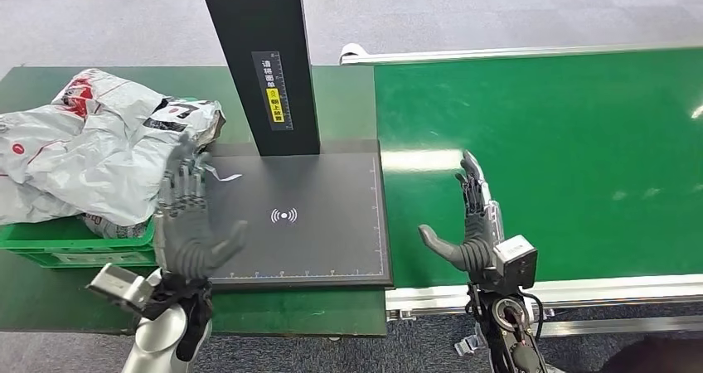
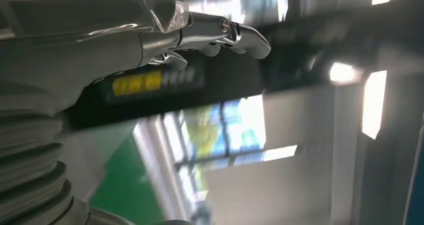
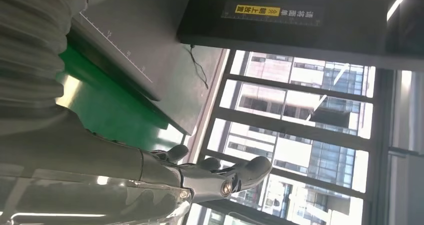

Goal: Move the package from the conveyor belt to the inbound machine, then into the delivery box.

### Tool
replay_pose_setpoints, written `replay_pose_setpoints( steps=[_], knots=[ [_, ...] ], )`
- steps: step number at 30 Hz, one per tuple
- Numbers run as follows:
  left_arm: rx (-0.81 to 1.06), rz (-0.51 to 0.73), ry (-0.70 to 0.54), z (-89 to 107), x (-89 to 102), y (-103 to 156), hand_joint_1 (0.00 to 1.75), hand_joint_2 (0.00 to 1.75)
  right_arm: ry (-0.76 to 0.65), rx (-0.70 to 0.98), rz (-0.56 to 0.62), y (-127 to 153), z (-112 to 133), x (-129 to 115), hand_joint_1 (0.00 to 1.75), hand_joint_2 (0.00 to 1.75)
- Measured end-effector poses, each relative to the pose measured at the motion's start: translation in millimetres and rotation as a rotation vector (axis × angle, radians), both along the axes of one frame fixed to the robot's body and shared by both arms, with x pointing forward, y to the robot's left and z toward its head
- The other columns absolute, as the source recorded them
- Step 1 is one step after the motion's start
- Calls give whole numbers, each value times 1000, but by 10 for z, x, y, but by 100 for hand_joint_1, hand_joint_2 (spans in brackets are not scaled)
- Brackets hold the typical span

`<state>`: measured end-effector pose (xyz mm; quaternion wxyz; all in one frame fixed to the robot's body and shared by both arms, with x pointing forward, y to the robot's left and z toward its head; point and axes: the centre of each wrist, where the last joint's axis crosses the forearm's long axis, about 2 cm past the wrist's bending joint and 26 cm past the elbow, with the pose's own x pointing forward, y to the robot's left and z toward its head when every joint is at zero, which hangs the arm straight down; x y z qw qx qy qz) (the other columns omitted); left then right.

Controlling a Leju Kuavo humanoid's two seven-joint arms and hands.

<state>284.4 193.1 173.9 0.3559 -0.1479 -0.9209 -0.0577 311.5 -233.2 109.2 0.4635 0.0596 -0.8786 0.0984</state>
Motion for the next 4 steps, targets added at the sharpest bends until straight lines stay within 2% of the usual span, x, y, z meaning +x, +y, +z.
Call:
replay_pose_setpoints(
  steps=[2,4],
  knots=[
    [56,-117,126,-153,-5,-52,0,175,0,-16,16,20,-3,1,0,175],
    [92,-171,224,-278,-9,-71,0,175,2,-28,29,37,-10,-6,0,175]
  ],
)
